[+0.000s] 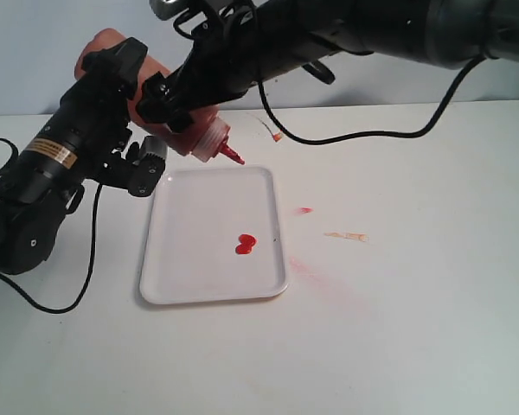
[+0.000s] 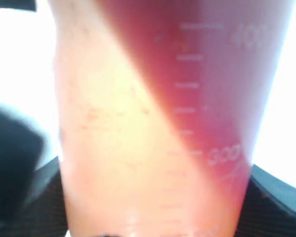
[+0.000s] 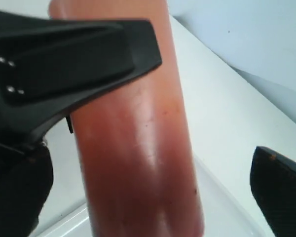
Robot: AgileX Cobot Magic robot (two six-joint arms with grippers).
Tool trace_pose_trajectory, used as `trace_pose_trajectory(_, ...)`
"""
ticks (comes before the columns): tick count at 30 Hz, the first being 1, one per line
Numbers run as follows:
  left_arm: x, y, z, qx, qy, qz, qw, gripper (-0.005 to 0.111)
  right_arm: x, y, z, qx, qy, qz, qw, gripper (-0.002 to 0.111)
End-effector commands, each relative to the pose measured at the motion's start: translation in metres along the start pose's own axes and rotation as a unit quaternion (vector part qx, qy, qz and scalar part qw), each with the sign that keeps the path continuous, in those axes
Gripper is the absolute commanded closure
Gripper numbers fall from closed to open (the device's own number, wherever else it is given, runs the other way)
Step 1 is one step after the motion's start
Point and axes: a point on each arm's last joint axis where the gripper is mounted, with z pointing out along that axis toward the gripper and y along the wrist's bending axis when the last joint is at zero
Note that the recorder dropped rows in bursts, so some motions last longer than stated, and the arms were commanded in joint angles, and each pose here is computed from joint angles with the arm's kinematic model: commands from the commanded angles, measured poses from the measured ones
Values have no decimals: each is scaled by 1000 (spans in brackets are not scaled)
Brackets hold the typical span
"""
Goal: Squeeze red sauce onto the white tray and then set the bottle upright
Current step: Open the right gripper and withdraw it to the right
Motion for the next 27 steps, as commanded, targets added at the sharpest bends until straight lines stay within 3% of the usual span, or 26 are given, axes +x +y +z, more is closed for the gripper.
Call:
trace_pose_trajectory(1, 4, 2, -6, -13, 28, -16, 999, 107, -14, -3, -33, 31, 8, -19, 999, 6)
trace_pose_trajectory(4, 3, -2, -9, -4, 28, -34, 999, 107, -18, -4, -54, 58, 33, -31, 997, 17)
trace_pose_trajectory(9, 6, -10, -16, 21, 51, -80, 995, 107, -25, -6, -94, 79, 50, -36, 995, 48)
trace_pose_trajectory(13, 7, -16, -22, 38, 70, -135, 988, 107, -23, -19, -121, 96, 13, 15, 995, 75)
trace_pose_trajectory(17, 7, -19, -26, 43, 77, -213, 973, 107, 2, -41, -141, 150, -56, 82, 984, 106)
trace_pose_trajectory(21, 9, -23, -28, 49, 96, -256, 961, 107, 60, -61, -150, 236, -95, 142, 956, 108)
trace_pose_trajectory(25, 11, -25, -31, 42, 115, -384, 915, 107, 116, -66, -152, 313, -108, 162, 930, 108)
trace_pose_trajectory(27, 10, -27, -33, 42, 117, -420, 899, 107, 140, -63, -148, 336, -104, 161, 922, 108)
